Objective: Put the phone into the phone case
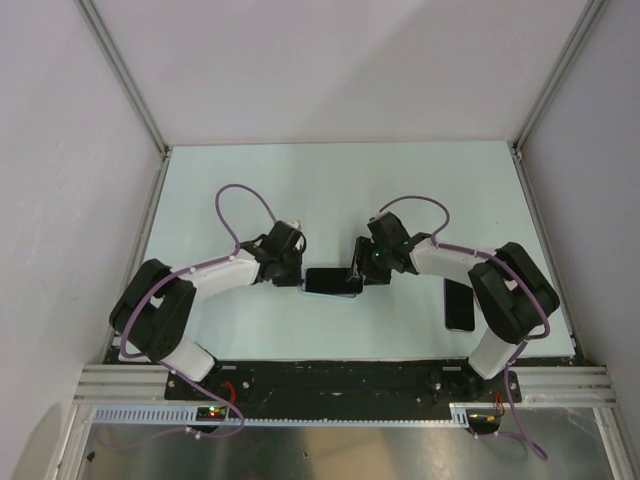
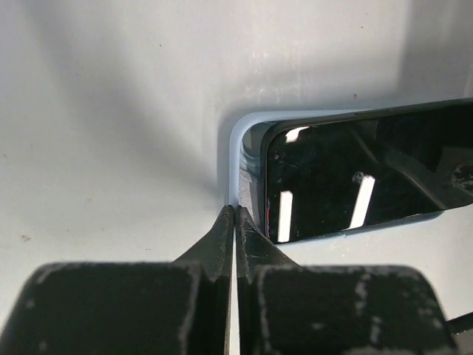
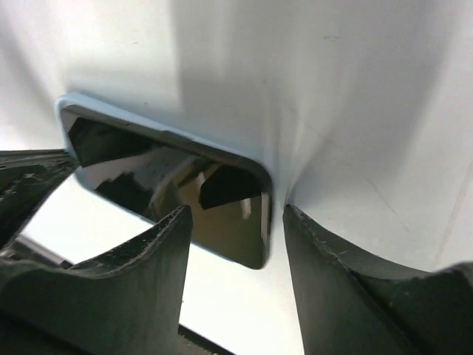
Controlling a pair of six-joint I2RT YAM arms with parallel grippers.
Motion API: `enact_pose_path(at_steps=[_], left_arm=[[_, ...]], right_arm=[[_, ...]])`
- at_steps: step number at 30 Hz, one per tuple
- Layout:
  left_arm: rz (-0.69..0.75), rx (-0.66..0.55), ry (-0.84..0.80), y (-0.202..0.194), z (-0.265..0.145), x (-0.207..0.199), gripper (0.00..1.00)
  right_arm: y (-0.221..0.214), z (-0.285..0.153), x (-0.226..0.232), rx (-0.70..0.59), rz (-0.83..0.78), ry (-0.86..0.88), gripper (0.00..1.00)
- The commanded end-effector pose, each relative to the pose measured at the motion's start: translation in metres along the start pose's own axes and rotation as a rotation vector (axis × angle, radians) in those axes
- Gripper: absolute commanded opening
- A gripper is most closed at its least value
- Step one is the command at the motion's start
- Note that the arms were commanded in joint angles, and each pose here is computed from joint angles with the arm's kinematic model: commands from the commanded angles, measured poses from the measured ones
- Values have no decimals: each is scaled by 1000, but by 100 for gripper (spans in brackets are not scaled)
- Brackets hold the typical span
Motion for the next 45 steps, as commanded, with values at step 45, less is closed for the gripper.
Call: enact_pose_path(at_steps=[45], left_arm=[[-107,-88,17,5,4,-1,0]], right_arm=[[-3,-7,23,-46,-139,-141,48]])
Point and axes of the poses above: each gripper's point midway between its finger pads, its own z axis out along the fingers, its own x axis along the line the jaws close on, y = z × x, the point moved 7 cm from there along -z, back along the fingers, and after that the axes turned 11 degrees about -z, right-handed, at the moved point
